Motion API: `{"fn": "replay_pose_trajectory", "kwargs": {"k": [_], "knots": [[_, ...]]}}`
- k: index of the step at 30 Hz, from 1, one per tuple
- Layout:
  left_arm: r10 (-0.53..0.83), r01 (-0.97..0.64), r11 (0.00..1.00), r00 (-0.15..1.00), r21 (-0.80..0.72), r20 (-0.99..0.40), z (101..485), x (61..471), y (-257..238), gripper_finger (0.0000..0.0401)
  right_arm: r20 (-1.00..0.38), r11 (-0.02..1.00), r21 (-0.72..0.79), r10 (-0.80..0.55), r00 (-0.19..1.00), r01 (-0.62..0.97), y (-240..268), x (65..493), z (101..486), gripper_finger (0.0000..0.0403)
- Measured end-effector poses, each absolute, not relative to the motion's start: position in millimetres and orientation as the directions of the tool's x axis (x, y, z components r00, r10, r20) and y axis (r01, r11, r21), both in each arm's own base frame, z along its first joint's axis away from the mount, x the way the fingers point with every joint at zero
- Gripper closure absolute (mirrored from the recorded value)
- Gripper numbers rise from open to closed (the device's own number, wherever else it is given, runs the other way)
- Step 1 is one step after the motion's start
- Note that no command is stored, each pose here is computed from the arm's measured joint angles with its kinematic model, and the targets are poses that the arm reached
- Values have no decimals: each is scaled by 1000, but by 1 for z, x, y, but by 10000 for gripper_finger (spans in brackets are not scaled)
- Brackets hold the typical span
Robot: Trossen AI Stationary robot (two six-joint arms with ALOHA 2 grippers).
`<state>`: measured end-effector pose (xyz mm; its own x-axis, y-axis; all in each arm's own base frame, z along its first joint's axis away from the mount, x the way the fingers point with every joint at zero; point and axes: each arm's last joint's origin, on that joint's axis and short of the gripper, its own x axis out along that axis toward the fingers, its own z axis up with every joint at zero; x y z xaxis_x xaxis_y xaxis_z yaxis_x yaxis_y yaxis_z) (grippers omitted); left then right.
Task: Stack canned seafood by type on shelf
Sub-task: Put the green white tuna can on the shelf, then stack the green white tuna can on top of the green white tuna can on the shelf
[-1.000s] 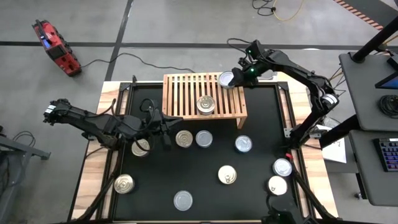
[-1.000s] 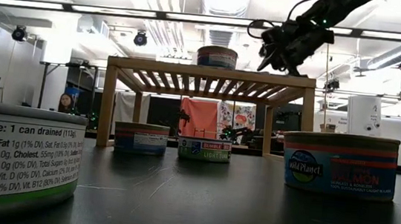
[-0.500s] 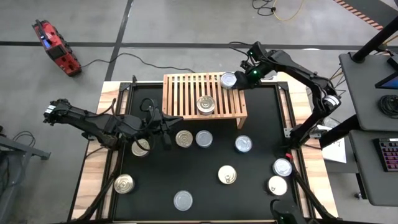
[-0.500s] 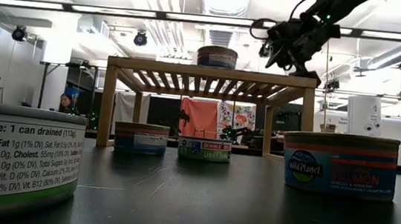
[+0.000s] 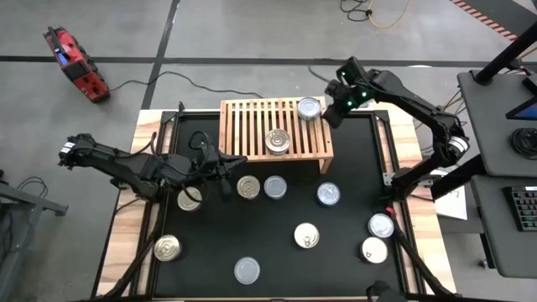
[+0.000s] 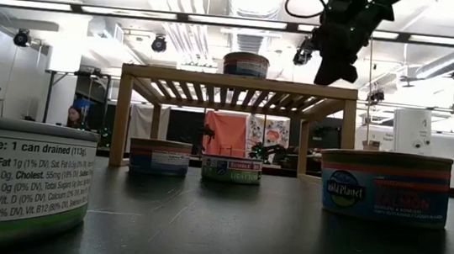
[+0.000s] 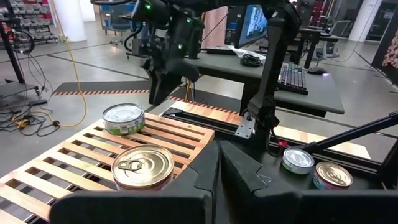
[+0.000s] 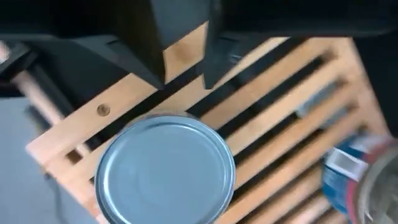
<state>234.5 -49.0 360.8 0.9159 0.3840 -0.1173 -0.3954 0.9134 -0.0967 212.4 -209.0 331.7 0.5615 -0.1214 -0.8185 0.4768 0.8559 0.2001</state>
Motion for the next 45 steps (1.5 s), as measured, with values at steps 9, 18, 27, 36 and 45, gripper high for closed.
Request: {"fn": "replay_pose_trajectory", "kwargs": {"k": [9, 18, 27, 36, 45], "knots": [[391, -402, 910, 913, -97, -117, 361, 235, -47, 401, -814, 858, 168, -157, 560, 485, -215, 228, 324, 388], [392, -404, 909, 913, -101, -117, 361, 235, -47, 401, -811, 850, 179, -158, 563, 496, -219, 233, 319, 394], [392, -405, 905, 913, -132, -116, 361, 235, -47, 401, -805, 816, 299, -63, 590, 494, -185, 210, 352, 394], [376, -390, 910, 919, -137, -118, 361, 235, -47, 401, -694, 835, 411, 26, 719, 366, -118, 210, 385, 394], [256, -292, 947, 937, -130, -239, 341, 250, -51, 401, -690, 865, 345, -31, 723, 366, -69, 222, 394, 394]]}}
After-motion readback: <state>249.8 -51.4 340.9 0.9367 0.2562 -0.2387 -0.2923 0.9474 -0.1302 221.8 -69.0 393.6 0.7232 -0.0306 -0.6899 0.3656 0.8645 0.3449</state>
